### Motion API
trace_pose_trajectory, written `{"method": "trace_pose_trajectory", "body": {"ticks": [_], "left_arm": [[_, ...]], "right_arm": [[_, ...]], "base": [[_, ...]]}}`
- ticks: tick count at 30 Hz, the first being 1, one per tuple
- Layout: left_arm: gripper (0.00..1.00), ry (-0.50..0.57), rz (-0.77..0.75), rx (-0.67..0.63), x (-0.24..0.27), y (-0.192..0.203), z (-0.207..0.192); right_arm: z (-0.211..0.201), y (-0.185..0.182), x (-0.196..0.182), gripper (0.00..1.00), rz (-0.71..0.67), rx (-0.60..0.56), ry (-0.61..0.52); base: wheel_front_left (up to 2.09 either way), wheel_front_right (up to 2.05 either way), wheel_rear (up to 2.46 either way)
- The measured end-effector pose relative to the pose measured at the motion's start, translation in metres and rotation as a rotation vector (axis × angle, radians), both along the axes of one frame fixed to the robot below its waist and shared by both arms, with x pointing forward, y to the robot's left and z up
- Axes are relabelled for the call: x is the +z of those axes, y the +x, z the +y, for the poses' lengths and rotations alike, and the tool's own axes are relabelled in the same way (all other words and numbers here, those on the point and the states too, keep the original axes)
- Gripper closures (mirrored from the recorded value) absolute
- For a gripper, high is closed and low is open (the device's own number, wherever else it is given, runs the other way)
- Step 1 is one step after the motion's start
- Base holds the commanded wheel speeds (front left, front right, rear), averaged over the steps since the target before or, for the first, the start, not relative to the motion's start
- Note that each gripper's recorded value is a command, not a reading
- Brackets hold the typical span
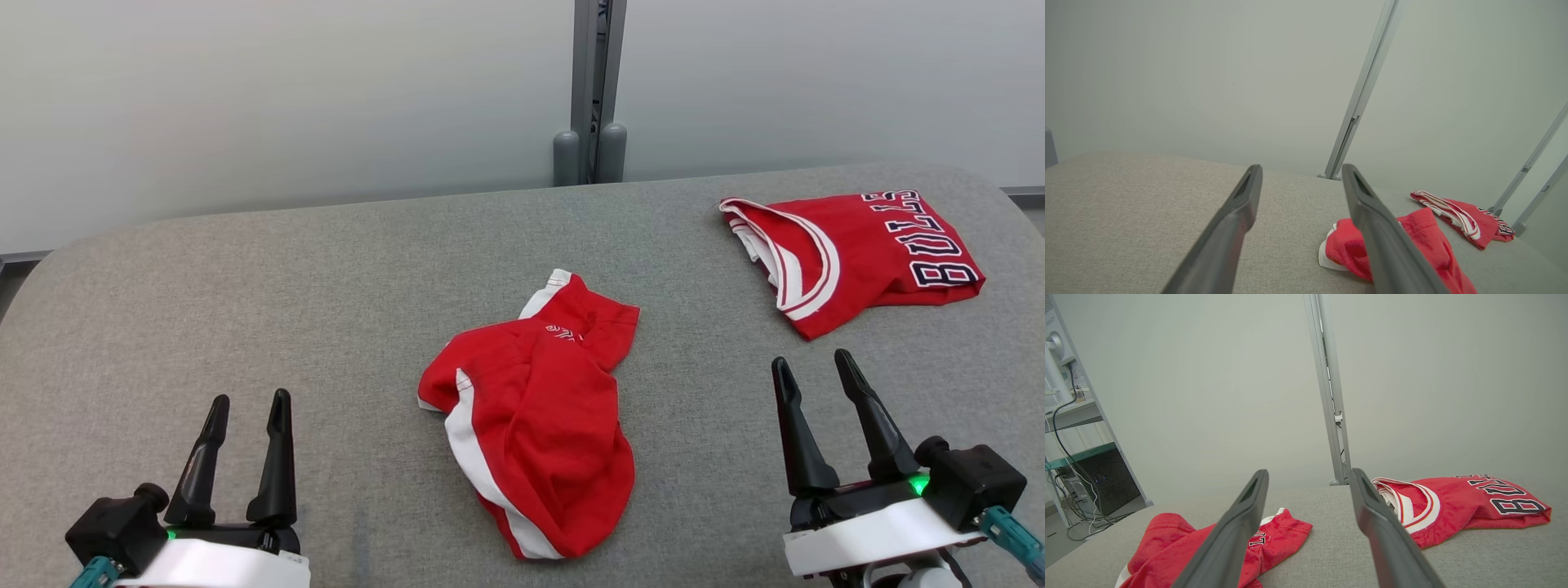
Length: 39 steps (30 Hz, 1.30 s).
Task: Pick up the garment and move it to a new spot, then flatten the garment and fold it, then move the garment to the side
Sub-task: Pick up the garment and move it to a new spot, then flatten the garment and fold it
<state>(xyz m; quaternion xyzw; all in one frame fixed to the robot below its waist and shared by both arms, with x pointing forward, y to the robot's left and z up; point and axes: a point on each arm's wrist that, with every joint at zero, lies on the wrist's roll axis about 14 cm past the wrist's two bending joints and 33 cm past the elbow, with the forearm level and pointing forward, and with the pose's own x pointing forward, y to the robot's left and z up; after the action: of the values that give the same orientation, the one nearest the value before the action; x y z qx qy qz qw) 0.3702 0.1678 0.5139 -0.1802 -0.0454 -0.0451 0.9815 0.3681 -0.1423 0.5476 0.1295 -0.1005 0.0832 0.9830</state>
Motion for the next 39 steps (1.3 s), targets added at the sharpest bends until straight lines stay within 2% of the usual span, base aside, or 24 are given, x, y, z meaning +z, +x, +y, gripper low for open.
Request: {"method": "trace_pose_trajectory", "body": {"ticks": [6, 10, 15, 21, 26, 31, 39], "left_arm": [[0.00, 0.000, -0.002, 0.007, -0.001, -0.002, 0.001], [0.00, -0.002, 0.000, 0.010, -0.002, -0.002, 0.002], [0.00, -0.001, -0.009, 0.016, 0.000, -0.005, 0.003], [0.00, -0.013, 0.014, 0.089, -0.008, -0.022, 0.024], [0.00, -0.022, 0.020, 0.166, -0.011, -0.038, 0.046], [0.00, -0.032, 0.017, 0.217, -0.011, -0.052, 0.059], [0.00, -0.040, 0.013, 0.243, -0.010, -0.058, 0.065]], "right_arm": [[0.005, 0.000, 0.002, 0.00, -0.006, 0.016, -0.003], [0.027, 0.004, 0.008, 0.00, -0.023, 0.082, -0.007], [0.077, 0.019, 0.008, 0.00, -0.010, 0.264, -0.070], [0.153, 0.033, -0.003, 0.00, 0.111, 0.528, -0.225], [0.200, 0.033, -0.018, 0.00, 0.241, 0.699, -0.371], [0.217, 0.034, -0.033, 0.00, 0.371, 0.770, -0.487], [0.209, 0.044, -0.048, 0.00, 0.533, 0.746, -0.610]], "base": [[0.00, 0.00, 0.00], [0.00, 0.00, 0.00], [0.00, 0.00, 0.00], [0.00, 0.00, 0.00], [0.00, 0.00, 0.00], [0.00, 0.00, 0.00], [0.00, 0.00, 0.00]]}}
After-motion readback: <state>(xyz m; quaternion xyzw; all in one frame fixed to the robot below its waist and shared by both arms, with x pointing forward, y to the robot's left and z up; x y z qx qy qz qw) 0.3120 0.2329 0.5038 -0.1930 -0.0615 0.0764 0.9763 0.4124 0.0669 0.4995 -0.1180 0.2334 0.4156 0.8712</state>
